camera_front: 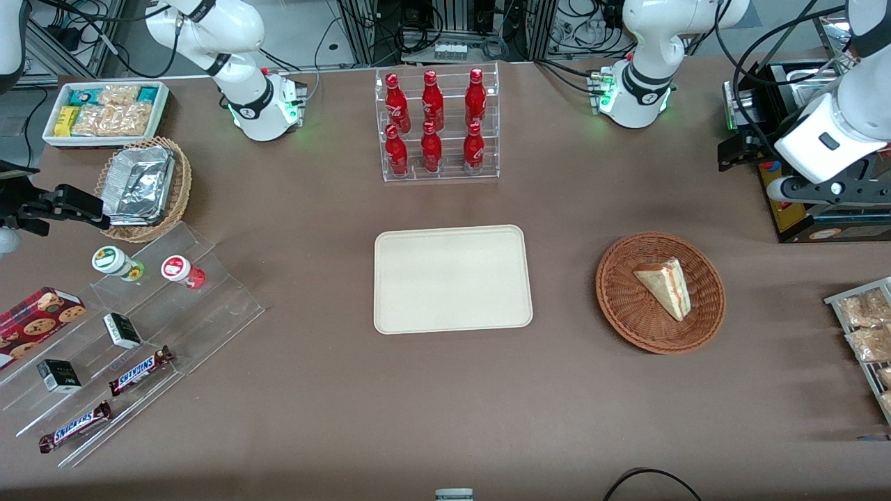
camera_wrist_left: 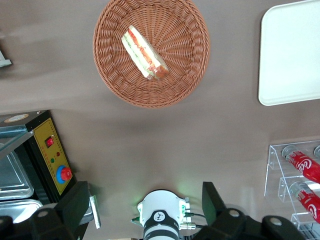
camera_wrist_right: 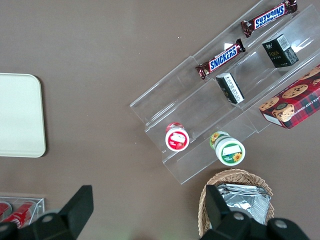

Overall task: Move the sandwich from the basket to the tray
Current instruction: 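Move the left gripper over the wicker basket holding the sandwich, then lower the left gripper and close it on the wrapped sandwich, then lift the sandwich and carry it over the beige tray, then lower the sandwich onto the tray and open the left gripper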

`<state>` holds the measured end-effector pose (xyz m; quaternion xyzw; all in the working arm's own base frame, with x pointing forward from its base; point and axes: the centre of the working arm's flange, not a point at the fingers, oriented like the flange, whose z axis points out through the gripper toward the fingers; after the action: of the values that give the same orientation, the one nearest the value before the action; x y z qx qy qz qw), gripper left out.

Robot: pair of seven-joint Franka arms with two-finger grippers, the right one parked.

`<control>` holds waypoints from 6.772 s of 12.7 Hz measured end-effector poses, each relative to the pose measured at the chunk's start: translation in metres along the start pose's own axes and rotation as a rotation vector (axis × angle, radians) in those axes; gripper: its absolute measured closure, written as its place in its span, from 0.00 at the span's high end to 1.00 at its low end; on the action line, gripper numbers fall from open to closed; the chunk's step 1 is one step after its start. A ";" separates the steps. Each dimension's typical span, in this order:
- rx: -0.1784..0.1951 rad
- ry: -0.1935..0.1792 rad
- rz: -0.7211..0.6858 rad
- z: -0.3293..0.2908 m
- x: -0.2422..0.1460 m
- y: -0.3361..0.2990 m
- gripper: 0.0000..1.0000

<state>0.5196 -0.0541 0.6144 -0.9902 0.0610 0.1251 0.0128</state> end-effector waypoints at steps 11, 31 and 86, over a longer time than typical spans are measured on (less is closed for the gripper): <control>-0.002 0.010 0.010 0.083 0.046 0.002 1.00; -0.067 0.147 -0.561 0.284 0.104 -0.013 1.00; -0.097 0.070 -0.135 0.336 0.135 0.445 0.15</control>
<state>0.5109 -0.4976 0.2506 -0.9953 -0.0114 0.0921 -0.0288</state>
